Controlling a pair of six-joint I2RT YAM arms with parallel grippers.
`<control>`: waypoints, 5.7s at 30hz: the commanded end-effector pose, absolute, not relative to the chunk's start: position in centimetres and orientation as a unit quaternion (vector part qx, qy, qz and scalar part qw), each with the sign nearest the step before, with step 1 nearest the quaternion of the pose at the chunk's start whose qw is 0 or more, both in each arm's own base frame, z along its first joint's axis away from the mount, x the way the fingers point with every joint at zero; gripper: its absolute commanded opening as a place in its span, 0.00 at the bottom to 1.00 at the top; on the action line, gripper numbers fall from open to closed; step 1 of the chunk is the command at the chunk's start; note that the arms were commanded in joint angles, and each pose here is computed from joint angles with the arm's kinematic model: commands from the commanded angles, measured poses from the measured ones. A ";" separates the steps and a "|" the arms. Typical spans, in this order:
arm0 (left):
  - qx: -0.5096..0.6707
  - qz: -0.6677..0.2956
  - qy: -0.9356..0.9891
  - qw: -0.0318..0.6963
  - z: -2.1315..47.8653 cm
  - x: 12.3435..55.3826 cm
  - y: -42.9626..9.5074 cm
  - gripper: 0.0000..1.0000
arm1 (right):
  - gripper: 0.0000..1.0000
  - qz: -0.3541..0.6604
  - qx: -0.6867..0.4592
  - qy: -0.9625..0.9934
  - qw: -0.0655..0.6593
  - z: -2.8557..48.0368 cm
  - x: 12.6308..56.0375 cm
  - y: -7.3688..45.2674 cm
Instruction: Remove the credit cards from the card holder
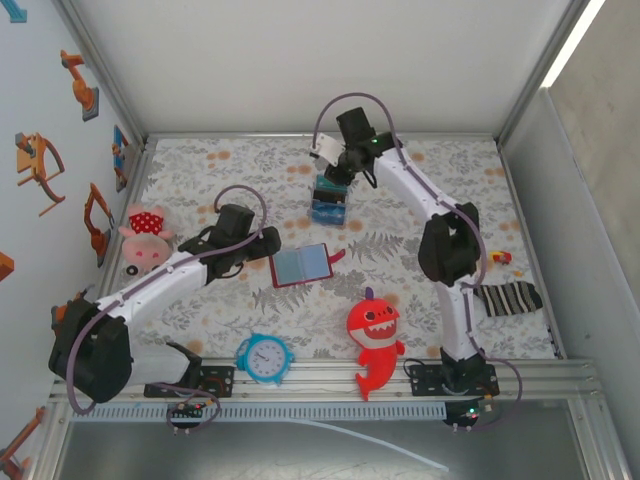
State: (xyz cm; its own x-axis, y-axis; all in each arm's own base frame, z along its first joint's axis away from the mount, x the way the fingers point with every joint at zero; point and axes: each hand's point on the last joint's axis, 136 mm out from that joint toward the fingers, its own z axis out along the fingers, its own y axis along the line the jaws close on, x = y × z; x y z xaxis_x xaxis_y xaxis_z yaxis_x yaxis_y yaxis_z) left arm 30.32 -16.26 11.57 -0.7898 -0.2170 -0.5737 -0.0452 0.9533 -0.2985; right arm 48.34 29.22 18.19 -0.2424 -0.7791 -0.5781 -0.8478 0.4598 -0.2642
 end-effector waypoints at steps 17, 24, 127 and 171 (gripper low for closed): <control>-0.140 -0.130 0.917 0.350 11.8 29.2 -12.9 0.91 | 0.25 0.180 -0.193 0.889 0.373 19.9 36.9 26.0; -0.168 -0.110 0.912 0.359 11.2 28.7 -11.4 0.97 | 0.28 0.152 -0.173 0.920 0.317 16.2 32.4 27.9; -0.120 -0.042 0.925 0.359 10.0 28.6 -11.3 0.97 | 0.32 0.090 -0.131 0.957 0.244 7.6 30.5 30.7; -0.044 -0.061 0.961 0.266 4.5 27.9 -16.5 0.97 | 0.19 0.333 -0.129 0.930 0.083 4.5 28.1 37.9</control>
